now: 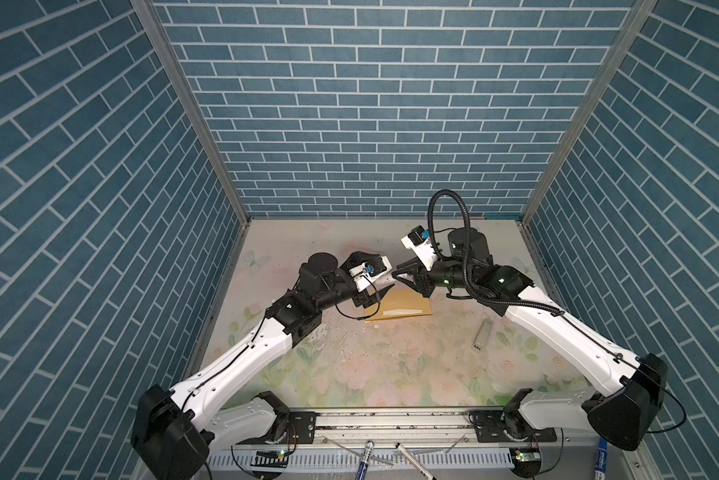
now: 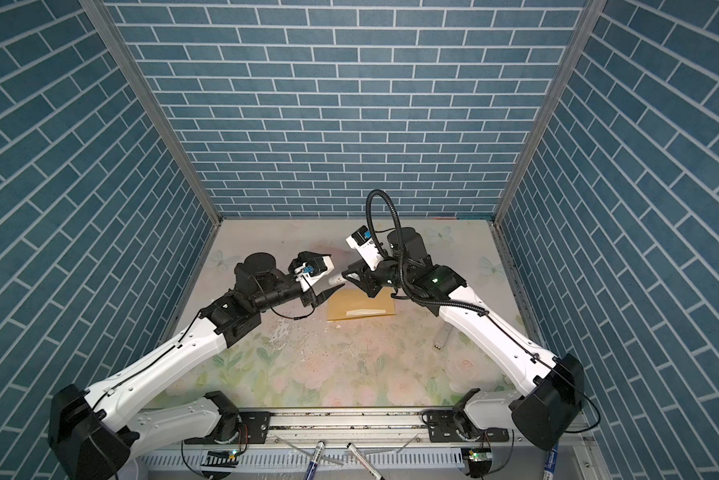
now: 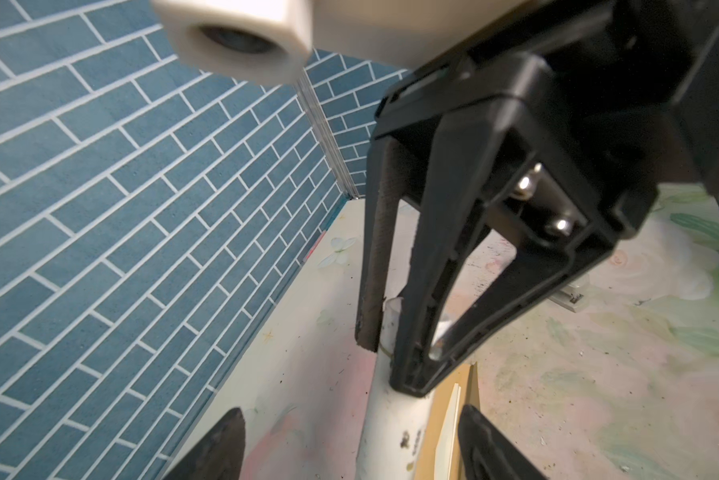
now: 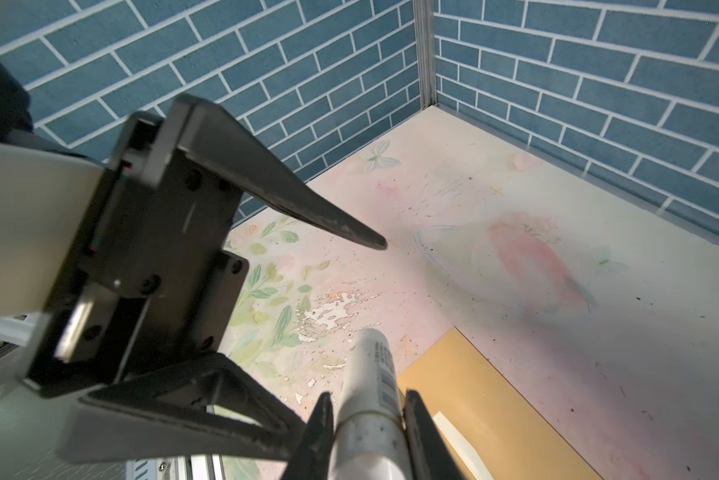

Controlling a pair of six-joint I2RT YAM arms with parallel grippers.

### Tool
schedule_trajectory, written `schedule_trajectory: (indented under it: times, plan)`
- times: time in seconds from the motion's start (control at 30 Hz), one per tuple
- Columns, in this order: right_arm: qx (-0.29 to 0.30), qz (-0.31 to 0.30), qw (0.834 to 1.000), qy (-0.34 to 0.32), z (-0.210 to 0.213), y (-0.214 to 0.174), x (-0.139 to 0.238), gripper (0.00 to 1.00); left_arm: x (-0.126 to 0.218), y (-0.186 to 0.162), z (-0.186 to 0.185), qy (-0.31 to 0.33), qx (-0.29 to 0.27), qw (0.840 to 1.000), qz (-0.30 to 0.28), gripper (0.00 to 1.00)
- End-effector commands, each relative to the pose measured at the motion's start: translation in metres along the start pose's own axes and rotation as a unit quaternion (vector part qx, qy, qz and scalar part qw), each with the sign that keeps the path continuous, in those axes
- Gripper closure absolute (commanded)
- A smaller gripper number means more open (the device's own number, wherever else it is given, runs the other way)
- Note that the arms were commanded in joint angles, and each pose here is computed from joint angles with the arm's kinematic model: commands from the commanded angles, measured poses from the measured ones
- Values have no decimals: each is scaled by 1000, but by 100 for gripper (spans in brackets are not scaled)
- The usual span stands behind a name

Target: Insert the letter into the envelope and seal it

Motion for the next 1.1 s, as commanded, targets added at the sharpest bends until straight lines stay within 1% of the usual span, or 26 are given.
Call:
schedule_trajectory:
  times: [0.0,0.3,0.4,0.5,0.6,0.7,0.77,0.83,0.87,0.9,0.93,0.97,1.0,1.07]
  plan:
    - [4,-21,1000,22,10,21,8,100,-4,-4,-11,-35,-8,999,-2,22]
    - [6,-28,999,40,15,25,9,100,-14,-13,-15,-55,-4,998,14,29]
    - [5,-28,999,43,15,25,7,100,-16,-15,-17,-58,-4,998,14,35]
    - [8,-31,998,48,16,26,6,100,-17,-17,-17,-55,-4,998,14,46]
    - [8,-33,998,50,16,27,4,100,-18,-18,-17,-53,-1,998,13,61]
    - [10,-36,998,52,15,28,3,100,-18,-18,-19,-52,1,999,8,79]
    - [11,-39,998,53,15,29,3,89,-18,-18,-19,-51,0,999,4,90]
    - [12,-42,998,50,16,31,4,75,-17,-17,-19,-46,0,999,-3,100]
    - [12,-44,998,45,15,31,5,69,-17,-16,-19,-44,0,999,-7,100]
    - [14,-47,998,36,14,32,7,61,-16,-16,-19,-41,2,999,-12,100]
    - [14,-50,998,26,12,32,10,50,-16,-16,-19,-38,3,999,-17,100]
    - [15,-54,998,14,10,32,13,42,-15,-15,-19,-35,5,999,-21,100]
    - [14,-57,998,-2,8,31,15,39,-15,-15,-19,-31,6,999,-26,100]
    - [12,-68,997,-29,4,31,22,38,-13,-14,-19,-27,12,999,-33,100]
Point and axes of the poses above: each gripper's point midway between its finger pads, its own x axis back along the fingers, its own z axis along the line the jaws close on, y = z × x, the point moved 4 cm from there along x, back along the fingers, and after that the axes turned 4 degrees about -x, right-handed, at the moved point
